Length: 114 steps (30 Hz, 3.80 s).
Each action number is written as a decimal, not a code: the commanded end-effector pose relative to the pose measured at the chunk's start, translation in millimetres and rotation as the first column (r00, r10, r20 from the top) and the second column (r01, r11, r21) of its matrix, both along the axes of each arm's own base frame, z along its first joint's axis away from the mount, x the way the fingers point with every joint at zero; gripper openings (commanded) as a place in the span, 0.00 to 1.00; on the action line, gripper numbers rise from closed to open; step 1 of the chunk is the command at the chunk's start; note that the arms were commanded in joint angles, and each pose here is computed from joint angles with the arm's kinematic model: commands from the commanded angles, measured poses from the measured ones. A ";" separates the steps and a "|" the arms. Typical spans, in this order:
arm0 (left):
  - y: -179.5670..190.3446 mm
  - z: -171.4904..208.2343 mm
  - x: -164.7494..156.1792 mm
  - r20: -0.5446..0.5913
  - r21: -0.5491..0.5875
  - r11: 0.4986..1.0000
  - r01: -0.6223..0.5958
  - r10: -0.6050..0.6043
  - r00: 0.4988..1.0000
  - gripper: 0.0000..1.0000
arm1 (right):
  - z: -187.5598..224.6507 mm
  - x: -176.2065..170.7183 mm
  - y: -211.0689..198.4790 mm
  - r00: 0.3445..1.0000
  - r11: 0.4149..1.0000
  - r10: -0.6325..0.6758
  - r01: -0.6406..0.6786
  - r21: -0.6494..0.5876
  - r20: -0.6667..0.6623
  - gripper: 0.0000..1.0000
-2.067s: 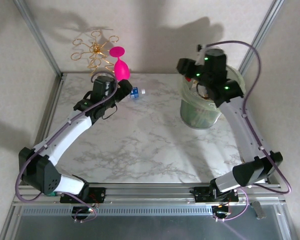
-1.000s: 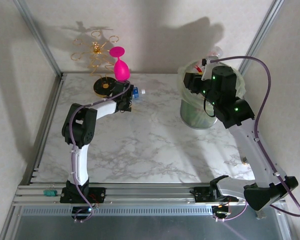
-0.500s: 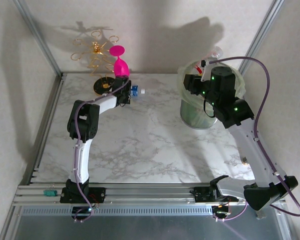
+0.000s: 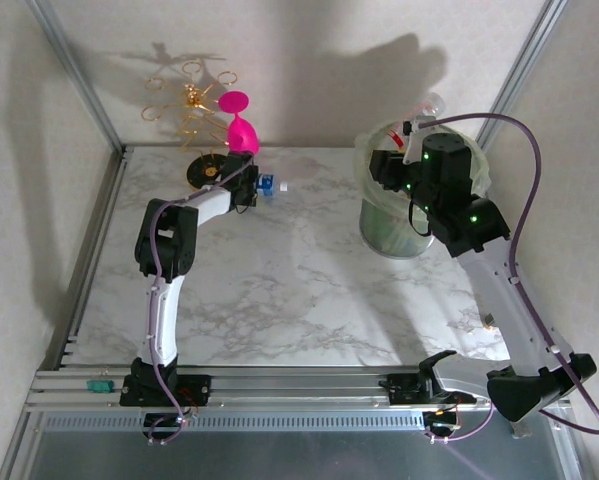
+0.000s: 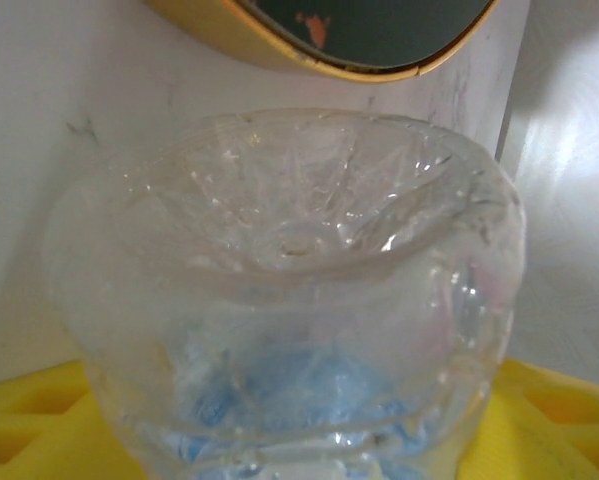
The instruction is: Put the plastic bottles in the bin
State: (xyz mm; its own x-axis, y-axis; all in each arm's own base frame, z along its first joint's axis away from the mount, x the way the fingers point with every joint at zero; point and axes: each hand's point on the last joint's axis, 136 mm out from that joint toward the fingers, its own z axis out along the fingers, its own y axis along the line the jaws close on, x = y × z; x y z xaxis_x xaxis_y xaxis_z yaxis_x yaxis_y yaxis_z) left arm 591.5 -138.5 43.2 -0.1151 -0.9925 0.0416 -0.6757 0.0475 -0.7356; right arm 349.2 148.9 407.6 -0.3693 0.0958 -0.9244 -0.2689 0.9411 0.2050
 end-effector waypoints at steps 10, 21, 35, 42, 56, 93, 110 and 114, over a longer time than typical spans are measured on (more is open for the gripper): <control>45.8 -23.8 -48.3 -0.168 0.149 0.988 -0.026 0.051 0.984 0.55 | 27.3 -15.1 -3.0 0.998 1.000 0.018 -0.019 0.016 0.057 0.44; 51.6 27.4 -102.0 -0.149 0.175 0.980 0.094 -0.068 0.987 0.55 | 9.9 -23.5 13.1 0.994 0.992 0.111 -0.112 0.056 0.018 0.45; 14.7 72.4 -205.6 -0.123 0.194 0.891 0.411 -0.393 0.911 0.54 | 18.2 -62.8 52.9 0.921 0.897 0.373 -0.389 0.211 0.112 0.61; -10.4 111.4 -229.0 -0.042 0.290 0.783 0.550 -0.564 0.825 0.55 | -10.6 -67.6 73.7 0.870 0.846 0.493 -0.486 0.219 0.026 0.60; -75.8 258.9 -262.0 0.406 0.471 0.580 0.664 -0.811 0.421 0.56 | -19.6 -79.8 95.3 0.787 0.750 0.617 -0.589 0.301 0.003 0.67; -114.9 351.5 -309.4 0.636 0.571 0.527 0.630 -0.769 0.066 0.55 | -48.3 -123.6 203.2 0.430 0.372 0.903 -0.774 0.512 -0.006 0.74; -112.6 351.7 -315.1 0.591 0.610 0.515 0.602 -0.802 0.087 0.91 | -41.3 -121.0 194.3 0.495 0.435 0.869 -0.763 0.478 -0.002 0.38; -92.2 362.7 -311.9 0.556 0.660 0.552 0.509 -0.815 0.163 1.00 | -45.0 -112.6 188.1 0.556 0.513 0.830 -0.737 0.440 -0.037 0.38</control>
